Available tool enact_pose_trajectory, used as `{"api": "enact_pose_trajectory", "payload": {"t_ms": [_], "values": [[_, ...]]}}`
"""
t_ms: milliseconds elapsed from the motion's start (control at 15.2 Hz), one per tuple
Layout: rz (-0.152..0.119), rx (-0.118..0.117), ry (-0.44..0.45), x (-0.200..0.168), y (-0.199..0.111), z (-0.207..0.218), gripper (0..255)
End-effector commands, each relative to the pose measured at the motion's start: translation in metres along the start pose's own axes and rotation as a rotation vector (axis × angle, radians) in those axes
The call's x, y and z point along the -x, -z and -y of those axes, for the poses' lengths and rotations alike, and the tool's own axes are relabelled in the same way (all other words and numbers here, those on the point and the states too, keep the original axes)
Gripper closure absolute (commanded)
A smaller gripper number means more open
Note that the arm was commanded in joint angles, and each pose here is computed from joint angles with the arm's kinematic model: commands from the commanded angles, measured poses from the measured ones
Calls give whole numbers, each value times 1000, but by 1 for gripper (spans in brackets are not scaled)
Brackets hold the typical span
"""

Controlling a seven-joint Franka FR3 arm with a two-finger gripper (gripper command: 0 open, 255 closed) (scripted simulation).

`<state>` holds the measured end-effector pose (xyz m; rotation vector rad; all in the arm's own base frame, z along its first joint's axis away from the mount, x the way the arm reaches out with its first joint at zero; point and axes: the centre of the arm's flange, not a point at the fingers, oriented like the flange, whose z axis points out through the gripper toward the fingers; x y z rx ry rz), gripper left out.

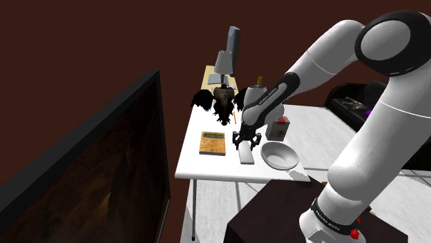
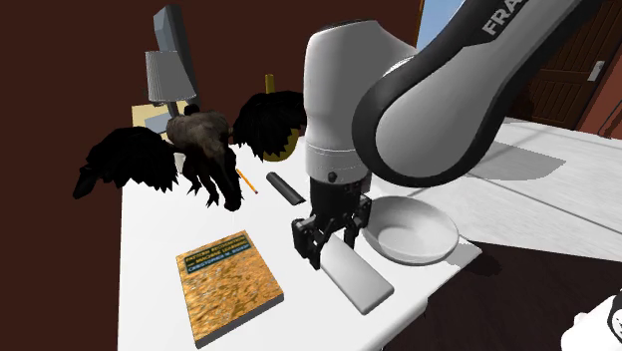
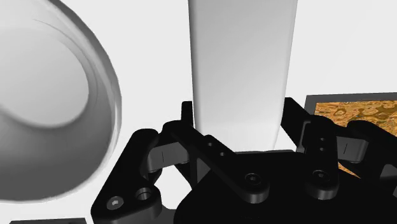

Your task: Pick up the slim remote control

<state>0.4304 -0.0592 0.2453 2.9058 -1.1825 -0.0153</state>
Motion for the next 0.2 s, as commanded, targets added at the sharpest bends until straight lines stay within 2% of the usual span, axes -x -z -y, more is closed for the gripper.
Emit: {"api": "enact_pose_trajectory", "payload": {"t_ms": [0,132], "values": [[0,0,0,-1,11,0,255],[0,0,0,-1,12,0,255]]}}
